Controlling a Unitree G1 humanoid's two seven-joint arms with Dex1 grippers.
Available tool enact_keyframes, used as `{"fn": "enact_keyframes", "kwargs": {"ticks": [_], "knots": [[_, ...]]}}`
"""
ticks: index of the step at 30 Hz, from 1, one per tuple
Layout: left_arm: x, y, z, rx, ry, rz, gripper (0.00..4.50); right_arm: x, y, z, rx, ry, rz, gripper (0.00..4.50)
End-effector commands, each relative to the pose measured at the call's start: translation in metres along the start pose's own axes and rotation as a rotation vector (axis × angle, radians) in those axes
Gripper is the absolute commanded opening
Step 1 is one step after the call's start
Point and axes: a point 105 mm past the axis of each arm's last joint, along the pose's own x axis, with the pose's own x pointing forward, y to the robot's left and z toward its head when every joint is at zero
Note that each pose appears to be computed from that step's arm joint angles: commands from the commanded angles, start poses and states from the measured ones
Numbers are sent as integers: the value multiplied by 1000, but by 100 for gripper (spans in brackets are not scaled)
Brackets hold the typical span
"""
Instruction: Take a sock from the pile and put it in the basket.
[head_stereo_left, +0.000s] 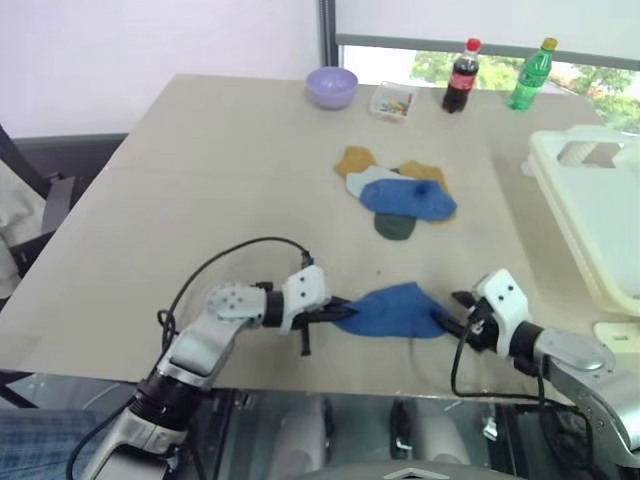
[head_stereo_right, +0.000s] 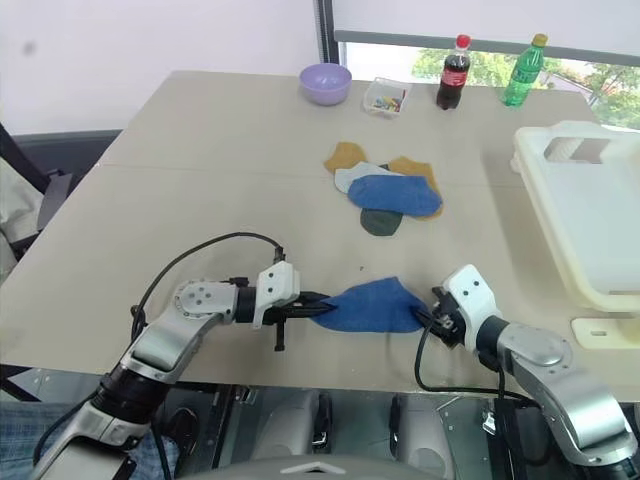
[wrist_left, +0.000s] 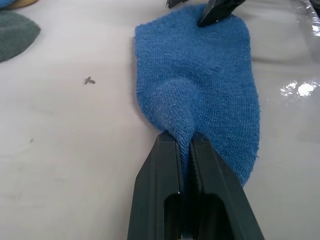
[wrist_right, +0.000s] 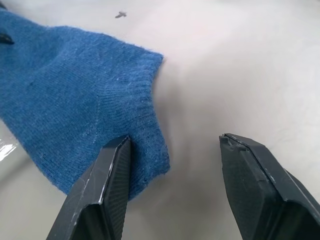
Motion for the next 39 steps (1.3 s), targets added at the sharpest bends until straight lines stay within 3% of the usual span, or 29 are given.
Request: {"fn": "enact_keyframes", "kwargs": {"ticks": [1, 2, 4, 9, 16, 20, 24, 29, 39], "knots": [[-4, 2, 3, -27, -19, 44, 2, -8, 6, 6, -10, -13, 60, 283], [-4, 3, 3, -39, -28, 51, 74, -9, 9, 4, -10, -3, 78, 283], [-5, 10, 4, -1, -30, 97, 160, -11, 13, 3, 0, 5, 102, 283], [-15, 11, 13, -56, -99, 92, 314, -19, 8, 13, -4, -19, 94, 283], [-40, 25, 28, -85, -200, 106, 314, -35, -10, 36, 17, -78, 57, 283], [-40, 48, 36, -91, -233, 169, 314, -36, -12, 53, 23, -158, 81, 283], [-25, 86, 38, -29, -219, 299, 314, -39, 8, 76, -5, -298, 196, 283], [0, 132, 50, 33, -246, 457, 314, -45, 20, 81, -38, -366, 233, 283], [38, 161, 66, 113, -229, 504, 314, -43, 5, 72, -45, -346, 89, 283]]}}
